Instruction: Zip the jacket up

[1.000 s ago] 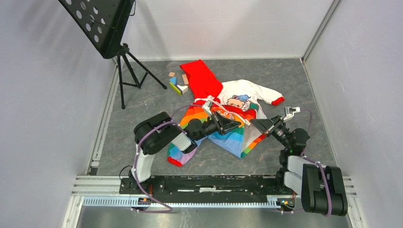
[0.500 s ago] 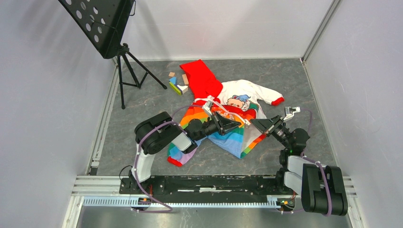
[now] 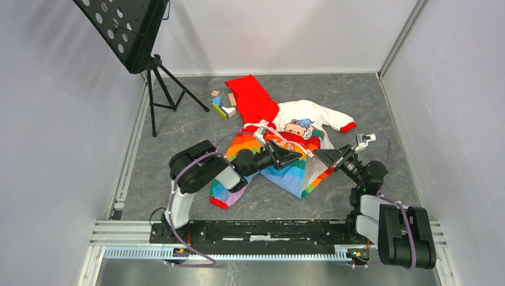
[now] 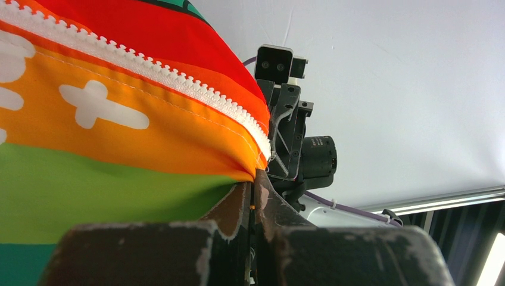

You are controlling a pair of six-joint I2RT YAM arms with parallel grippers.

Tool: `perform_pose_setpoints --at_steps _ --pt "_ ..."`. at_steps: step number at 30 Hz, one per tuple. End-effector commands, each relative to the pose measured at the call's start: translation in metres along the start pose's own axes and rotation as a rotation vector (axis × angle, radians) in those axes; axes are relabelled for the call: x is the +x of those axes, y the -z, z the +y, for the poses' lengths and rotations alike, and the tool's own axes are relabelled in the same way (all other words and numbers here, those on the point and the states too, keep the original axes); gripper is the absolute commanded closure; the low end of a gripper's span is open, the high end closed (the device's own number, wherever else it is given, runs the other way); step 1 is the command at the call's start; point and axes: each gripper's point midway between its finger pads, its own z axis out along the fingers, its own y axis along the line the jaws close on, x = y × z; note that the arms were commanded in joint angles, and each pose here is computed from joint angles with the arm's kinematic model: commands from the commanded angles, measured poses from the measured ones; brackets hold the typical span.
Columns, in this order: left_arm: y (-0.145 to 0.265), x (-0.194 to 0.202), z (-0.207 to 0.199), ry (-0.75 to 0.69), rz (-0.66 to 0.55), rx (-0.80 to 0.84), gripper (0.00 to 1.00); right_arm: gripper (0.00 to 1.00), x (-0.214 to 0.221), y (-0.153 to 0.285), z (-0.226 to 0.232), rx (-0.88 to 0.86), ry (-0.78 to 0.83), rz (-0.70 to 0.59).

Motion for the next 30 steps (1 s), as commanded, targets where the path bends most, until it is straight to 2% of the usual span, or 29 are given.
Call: perform_pose_setpoints --at_steps 1,30 --pt "-0.0003 -0.0090 -0.0148 0.006 -0.039 0.056 0.98 1.00 0.0236 0.0149 -0.0099 0.007 -0.019 0.020" --pt "-0.0016 -0.0048 -0.0160 -0.002 -0.023 0.061 0.98 1.00 0.0238 0.0151 -0.0113 0.011 -0.026 0.015"
